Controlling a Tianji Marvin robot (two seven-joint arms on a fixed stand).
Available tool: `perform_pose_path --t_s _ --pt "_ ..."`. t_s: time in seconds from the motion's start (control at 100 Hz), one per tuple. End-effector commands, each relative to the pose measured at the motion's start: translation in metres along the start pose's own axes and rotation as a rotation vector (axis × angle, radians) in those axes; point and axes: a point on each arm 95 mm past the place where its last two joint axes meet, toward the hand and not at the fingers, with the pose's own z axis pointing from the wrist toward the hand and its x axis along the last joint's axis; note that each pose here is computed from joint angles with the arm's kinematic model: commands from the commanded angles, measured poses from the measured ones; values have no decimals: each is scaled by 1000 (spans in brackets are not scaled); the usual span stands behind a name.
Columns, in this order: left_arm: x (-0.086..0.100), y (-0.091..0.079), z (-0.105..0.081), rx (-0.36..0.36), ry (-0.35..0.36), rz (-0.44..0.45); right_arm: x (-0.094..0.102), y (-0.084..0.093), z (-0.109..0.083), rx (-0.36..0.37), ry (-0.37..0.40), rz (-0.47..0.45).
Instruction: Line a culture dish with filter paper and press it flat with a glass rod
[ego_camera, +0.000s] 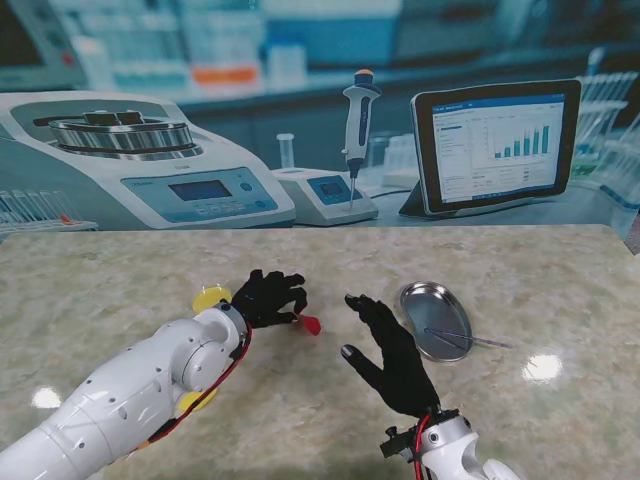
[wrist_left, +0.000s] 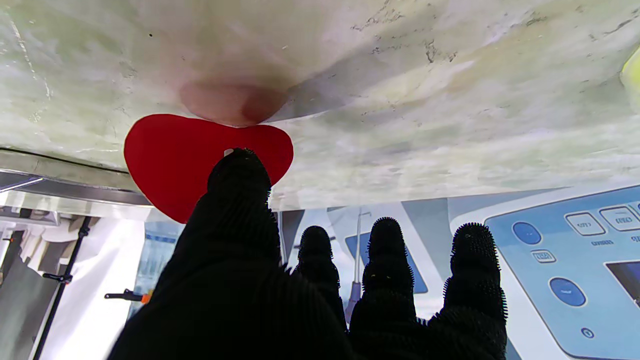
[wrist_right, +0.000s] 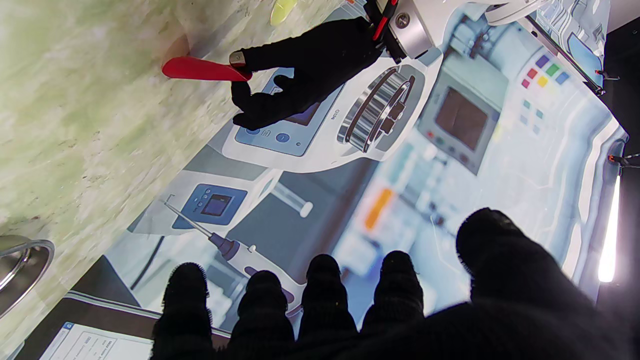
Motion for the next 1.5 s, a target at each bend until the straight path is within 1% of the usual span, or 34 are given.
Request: perform_pose_path --t_s 0.0,0.24,0.36,0.51,0.63,0.74,0.87,1.3,1.4,1.49 --pt "3 -4 0 13 5 -1 2 -2 -1 1 -3 10" --pt "3 -7 -1 51 5 -14 3 -2 -2 1 -4 9" --pt "2 -11 -4 77 4 -21 3 -2 -2 1 -4 9" --pt "0 -17 -8 93 1 -24 3 -2 -2 1 -4 9" --pt "-3 -21 -12 103 -10 -25 3 -2 -1 2 -3 10" --pt "-9 -25 -16 116 -35 -30 3 -2 -1 1 -2 9" --pt "-20 -28 -24 119 -73 -39 3 -2 -2 1 -2 9" --pt "-73 -31 -51 158 -233 -29 3 -3 -1 4 0 9" --pt "-83 -30 -55 170 -276 -32 3 -4 -1 9 1 8" --pt "-92 -29 -57 163 -308 -38 4 -5 -1 11 2 8"
